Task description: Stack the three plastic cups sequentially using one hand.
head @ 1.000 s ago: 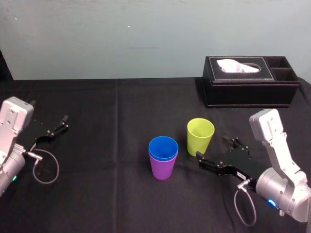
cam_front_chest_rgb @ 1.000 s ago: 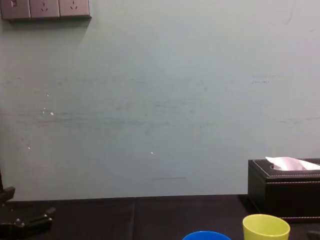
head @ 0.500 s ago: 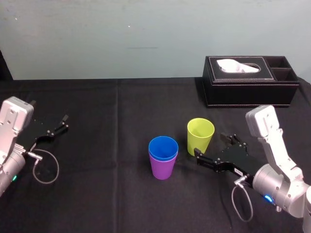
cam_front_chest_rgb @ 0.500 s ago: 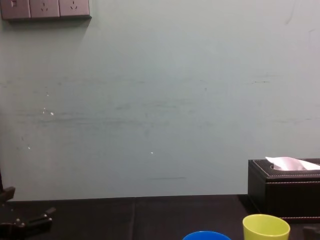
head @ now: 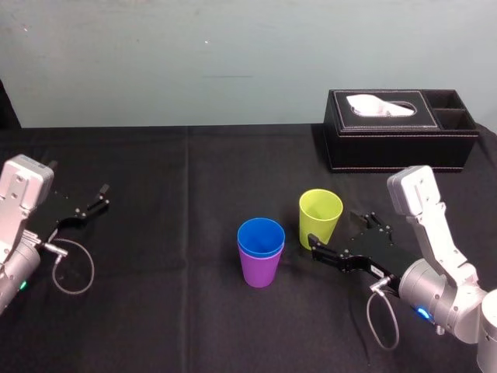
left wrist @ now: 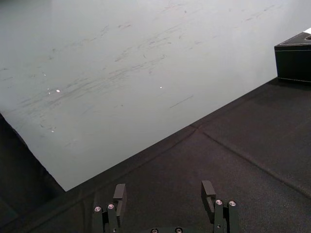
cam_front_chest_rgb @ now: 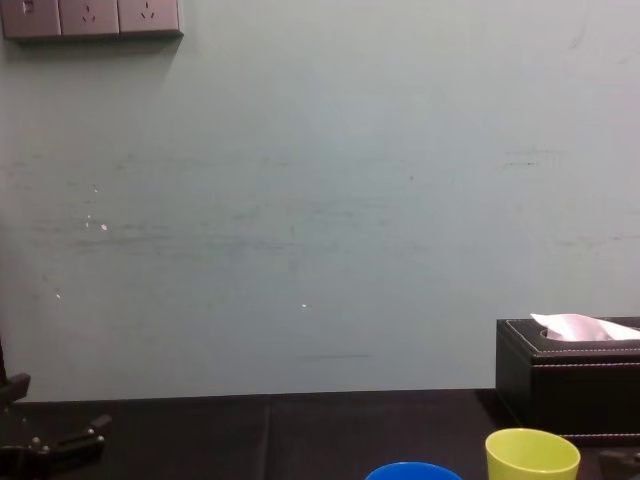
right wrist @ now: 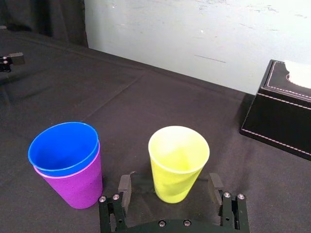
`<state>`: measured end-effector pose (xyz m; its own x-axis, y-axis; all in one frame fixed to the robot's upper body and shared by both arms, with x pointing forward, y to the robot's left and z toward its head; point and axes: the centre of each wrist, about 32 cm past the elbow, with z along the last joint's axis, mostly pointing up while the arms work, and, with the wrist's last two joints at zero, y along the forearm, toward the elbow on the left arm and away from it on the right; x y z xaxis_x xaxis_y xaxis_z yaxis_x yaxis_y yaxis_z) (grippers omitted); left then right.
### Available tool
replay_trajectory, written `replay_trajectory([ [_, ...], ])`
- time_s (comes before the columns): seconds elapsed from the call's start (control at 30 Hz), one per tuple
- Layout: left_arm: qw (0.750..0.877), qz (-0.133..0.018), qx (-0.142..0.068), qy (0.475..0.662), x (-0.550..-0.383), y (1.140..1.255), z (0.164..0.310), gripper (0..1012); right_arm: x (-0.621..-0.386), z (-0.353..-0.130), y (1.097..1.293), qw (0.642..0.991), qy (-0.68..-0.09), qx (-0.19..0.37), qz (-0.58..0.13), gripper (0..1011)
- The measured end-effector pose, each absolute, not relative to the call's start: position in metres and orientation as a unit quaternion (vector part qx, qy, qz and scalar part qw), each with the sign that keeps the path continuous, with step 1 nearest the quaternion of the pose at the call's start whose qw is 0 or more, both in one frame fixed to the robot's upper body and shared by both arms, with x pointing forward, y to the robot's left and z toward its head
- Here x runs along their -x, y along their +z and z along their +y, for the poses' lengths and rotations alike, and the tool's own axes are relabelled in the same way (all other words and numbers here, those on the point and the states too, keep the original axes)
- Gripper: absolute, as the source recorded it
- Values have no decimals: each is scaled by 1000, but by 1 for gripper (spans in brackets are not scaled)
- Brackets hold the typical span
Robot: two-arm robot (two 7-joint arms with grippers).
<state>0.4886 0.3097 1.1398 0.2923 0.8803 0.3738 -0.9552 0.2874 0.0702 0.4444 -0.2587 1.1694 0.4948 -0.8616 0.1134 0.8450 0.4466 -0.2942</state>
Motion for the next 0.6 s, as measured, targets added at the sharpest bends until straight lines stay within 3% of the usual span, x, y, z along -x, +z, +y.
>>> replay_trajectory([
  [0.6,791,-132,-142,580,-489,1140,310,1010,-457,-254,1167,849,-504,157,34,1000],
])
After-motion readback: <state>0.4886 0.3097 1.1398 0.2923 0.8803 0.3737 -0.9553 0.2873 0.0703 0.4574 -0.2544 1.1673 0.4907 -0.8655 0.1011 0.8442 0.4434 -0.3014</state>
